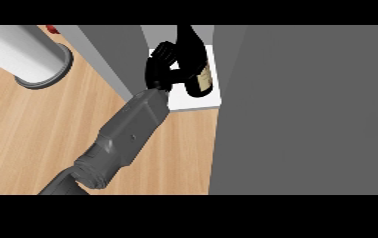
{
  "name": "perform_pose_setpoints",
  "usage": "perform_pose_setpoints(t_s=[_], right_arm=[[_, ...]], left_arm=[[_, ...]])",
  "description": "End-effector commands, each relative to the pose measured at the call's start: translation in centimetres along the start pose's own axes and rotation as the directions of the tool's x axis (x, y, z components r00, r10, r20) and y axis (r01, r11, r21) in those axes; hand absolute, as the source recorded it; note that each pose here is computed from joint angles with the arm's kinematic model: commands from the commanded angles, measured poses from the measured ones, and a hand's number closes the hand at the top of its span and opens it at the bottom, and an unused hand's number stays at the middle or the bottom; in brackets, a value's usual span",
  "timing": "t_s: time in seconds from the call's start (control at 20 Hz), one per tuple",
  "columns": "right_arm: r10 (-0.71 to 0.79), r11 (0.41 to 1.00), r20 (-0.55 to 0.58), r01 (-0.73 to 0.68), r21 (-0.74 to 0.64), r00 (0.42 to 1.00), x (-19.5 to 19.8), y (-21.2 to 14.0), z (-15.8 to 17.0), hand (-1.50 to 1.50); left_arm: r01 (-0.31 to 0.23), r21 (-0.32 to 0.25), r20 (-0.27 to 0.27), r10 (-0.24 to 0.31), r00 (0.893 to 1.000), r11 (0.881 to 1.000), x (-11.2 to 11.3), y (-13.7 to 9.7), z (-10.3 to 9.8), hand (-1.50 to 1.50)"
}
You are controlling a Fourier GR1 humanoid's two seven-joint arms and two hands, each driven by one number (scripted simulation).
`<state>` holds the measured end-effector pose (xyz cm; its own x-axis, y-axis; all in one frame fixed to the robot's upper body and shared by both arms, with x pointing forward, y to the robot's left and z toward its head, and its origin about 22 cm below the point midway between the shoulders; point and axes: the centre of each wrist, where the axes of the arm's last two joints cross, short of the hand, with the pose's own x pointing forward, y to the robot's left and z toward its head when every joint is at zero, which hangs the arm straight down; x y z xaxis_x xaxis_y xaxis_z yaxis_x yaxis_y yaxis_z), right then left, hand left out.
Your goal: Pick up the wine, place it into the cabinet and close the cabinet
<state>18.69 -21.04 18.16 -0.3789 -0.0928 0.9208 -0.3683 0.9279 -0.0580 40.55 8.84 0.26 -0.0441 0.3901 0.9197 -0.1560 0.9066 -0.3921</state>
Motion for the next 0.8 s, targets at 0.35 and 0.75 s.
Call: perform_pose_setpoints(t_s=[0.35,0.75], right_arm=[[-0.012,0.999,0.008,0.012,0.043,1.0,0.4,1.0,0.2,-1.5],[-0.034,0.998,0.022,0.033,0.046,0.999,0.3,0.5,-0.7,-1.5]], left_arm=[[0.007,-0.025,-0.016,-0.008,1.0,1.0,-2.4,0.9,2.4,1.5],[-0.059,0.028,0.026,0.058,0.998,0.998,-1.2,-1.0,2.0,1.5]])
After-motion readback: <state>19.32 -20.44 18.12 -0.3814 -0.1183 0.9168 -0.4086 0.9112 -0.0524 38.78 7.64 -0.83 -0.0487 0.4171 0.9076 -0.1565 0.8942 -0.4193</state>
